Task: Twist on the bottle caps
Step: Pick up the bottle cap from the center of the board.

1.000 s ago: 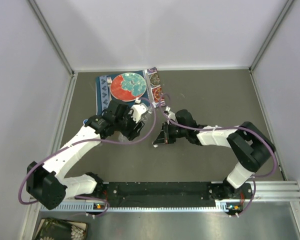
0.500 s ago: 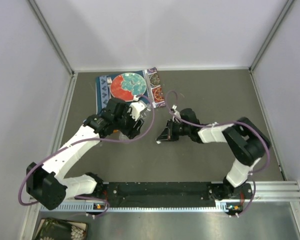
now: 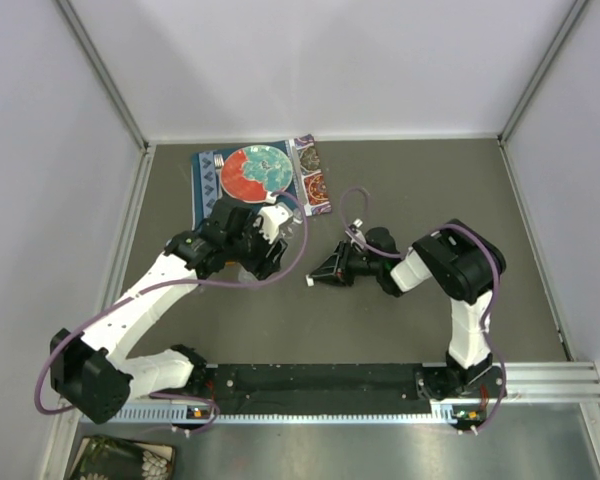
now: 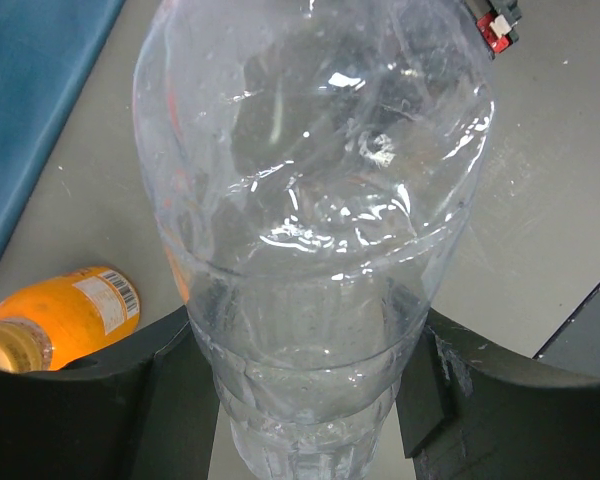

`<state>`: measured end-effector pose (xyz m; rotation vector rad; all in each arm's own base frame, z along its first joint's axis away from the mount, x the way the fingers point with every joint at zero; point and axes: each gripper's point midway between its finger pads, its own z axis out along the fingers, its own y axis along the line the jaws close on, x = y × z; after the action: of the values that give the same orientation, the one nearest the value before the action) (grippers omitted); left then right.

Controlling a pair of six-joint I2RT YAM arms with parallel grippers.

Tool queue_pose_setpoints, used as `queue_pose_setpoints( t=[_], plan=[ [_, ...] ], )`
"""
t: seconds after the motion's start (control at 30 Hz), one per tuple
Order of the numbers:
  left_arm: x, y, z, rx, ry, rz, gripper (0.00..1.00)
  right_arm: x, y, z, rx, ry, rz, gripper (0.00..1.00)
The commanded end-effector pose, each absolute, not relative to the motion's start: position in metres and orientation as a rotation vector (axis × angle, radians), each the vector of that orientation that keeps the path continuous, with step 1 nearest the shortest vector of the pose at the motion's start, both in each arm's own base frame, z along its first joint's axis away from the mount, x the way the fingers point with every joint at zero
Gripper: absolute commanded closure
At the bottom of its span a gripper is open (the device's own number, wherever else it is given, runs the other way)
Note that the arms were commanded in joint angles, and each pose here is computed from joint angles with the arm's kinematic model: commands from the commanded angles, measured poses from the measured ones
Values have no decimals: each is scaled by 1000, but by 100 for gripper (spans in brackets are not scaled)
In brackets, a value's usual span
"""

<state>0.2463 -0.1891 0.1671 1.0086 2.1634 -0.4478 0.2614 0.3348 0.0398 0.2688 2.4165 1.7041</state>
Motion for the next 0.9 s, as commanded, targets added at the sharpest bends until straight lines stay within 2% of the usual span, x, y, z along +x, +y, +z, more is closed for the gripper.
queue_pose_setpoints(
  t=[0.0, 0.07, 0.23, 0.33, 0.37, 0.43, 0.5, 0.63, 0.77, 0.87],
  plan=[
    [247, -191, 172, 1007, 2122, -464, 66, 274, 322, 53, 282, 2366, 1644, 76],
    [246, -192, 169, 1015, 2123, -469, 66, 277, 316, 50, 288, 2385, 1579, 70],
    [245, -193, 162, 1033, 2130, -479, 65, 272, 298, 39, 265, 2488, 1397, 67],
    [245, -192, 155, 1032, 2145, -471, 65, 272, 285, 39, 228, 2511, 1289, 72],
    [244, -192, 152, 1032, 2153, -471, 65, 276, 286, 46, 192, 2490, 1278, 77],
    [243, -192, 145, 1028, 2180, -475, 65, 273, 286, 66, 17, 2447, 1228, 82],
    [245, -192, 144, 1013, 2199, -472, 66, 277, 293, 84, -223, 2375, 1036, 81],
    [248, -194, 150, 966, 2219, -492, 65, 283, 298, 121, -380, 2209, 843, 81],
    [250, -188, 148, 909, 2251, -508, 65, 270, 321, 146, -500, 2089, 899, 87],
    [255, -182, 150, 863, 2265, -511, 65, 261, 333, 131, -503, 2152, 985, 91]
  ],
)
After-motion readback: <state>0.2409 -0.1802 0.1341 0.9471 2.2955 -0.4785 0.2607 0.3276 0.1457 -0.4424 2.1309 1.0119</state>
